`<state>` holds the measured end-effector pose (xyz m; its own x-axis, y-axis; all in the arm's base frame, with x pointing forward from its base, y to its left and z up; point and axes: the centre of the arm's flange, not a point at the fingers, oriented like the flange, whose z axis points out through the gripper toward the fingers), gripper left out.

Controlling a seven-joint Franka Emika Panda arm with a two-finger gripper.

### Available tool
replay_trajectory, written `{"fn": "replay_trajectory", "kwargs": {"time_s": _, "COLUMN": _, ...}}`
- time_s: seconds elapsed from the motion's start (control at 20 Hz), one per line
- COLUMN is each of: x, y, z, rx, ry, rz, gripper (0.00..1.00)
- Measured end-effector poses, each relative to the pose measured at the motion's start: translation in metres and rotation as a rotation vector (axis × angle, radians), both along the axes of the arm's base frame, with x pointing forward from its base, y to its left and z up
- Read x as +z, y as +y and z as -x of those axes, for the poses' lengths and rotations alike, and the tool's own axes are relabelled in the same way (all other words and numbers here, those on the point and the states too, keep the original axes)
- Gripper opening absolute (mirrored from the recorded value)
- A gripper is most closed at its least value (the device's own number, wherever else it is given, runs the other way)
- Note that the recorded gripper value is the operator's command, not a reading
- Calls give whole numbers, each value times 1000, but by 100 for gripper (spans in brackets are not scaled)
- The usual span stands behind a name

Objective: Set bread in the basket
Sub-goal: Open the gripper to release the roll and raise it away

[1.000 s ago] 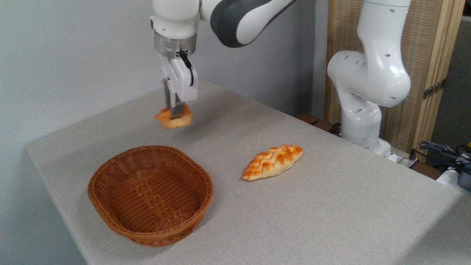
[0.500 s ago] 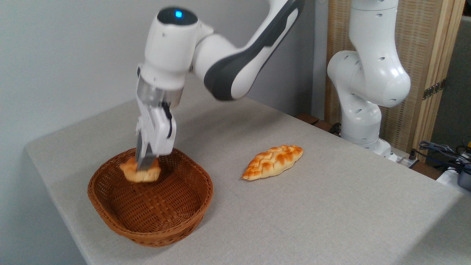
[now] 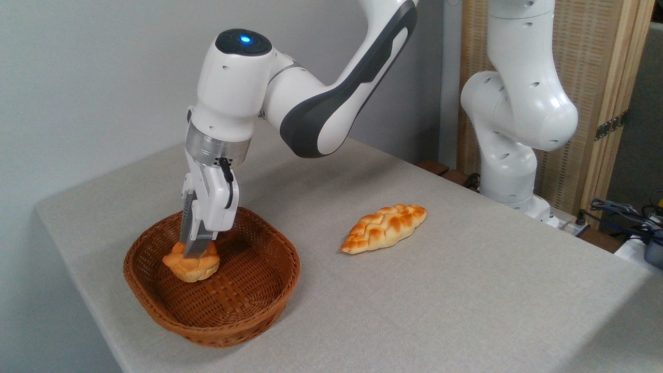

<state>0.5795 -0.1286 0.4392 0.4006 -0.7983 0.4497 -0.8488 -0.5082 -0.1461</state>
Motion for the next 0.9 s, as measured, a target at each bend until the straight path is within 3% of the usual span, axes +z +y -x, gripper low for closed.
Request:
{"fn": "replay_trajectory", "kwargs": {"time_s": 0.2, "x": 25, "y": -6, "z": -1, "rx": 21, "ry": -15, "rz": 27, "gripper": 100}}
{"fn": "replay_trajectory", "kwargs": {"time_s": 0.35, "x": 74, "y": 11, "z": 1, "rx": 101, "ry": 127, "rz": 94, "gripper": 100}}
{"fn": "replay_trajectory", "kwargs": {"time_s": 0.4, "x": 96, "y": 23, "z": 3, "rx": 97, "ry": 183, "rz": 97, "gripper": 100}}
{"fn": "replay_trajectory", "kwargs": {"time_s": 0.5, "x": 138, "y": 54, "z": 13, "rx": 74, "ry": 282, "rz": 34, "gripper": 100}}
{"fn": "replay_trajectory", "kwargs": {"time_s": 0.7, "x": 176, "y": 88, "z": 32, "rx": 89, "ry": 397, "rz": -196, "gripper": 100}}
{"fn": "replay_trajectory", "kwargs": {"time_s": 0.75, "x": 179, "y": 91, "z": 32, "rx": 126, "ry": 406, "rz": -228, "gripper": 100}}
{"fn": "replay_trajectory", "kwargs": {"time_s": 0.9, "x": 183, "y": 93, "z": 29, "rx": 236, "ry": 413, "rz": -238, "gripper": 100}}
